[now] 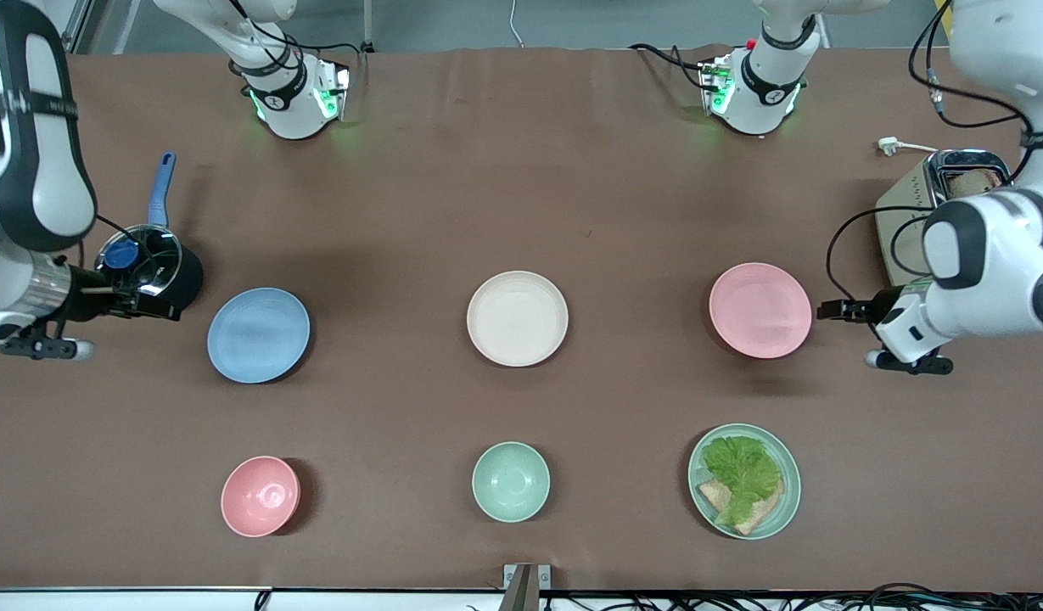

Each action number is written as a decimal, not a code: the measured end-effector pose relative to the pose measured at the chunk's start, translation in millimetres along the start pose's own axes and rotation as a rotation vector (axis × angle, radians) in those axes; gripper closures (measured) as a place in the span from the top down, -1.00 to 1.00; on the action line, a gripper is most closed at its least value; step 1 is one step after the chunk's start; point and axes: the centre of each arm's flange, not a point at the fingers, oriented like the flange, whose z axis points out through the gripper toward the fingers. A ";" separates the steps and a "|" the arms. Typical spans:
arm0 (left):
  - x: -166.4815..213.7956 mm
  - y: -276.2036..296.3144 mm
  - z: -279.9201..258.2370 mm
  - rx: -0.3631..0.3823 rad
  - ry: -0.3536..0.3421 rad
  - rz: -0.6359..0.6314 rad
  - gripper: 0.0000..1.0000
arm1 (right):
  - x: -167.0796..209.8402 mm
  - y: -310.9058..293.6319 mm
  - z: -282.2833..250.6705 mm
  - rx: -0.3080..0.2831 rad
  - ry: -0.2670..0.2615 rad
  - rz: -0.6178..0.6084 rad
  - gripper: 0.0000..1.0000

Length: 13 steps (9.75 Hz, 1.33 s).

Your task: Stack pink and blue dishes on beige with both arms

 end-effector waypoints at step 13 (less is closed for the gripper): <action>2.8 49.0 -5.9 -0.137 0.044 0.065 -0.88 | -16.6 58.3 156.9 0.168 0.026 -0.018 -0.50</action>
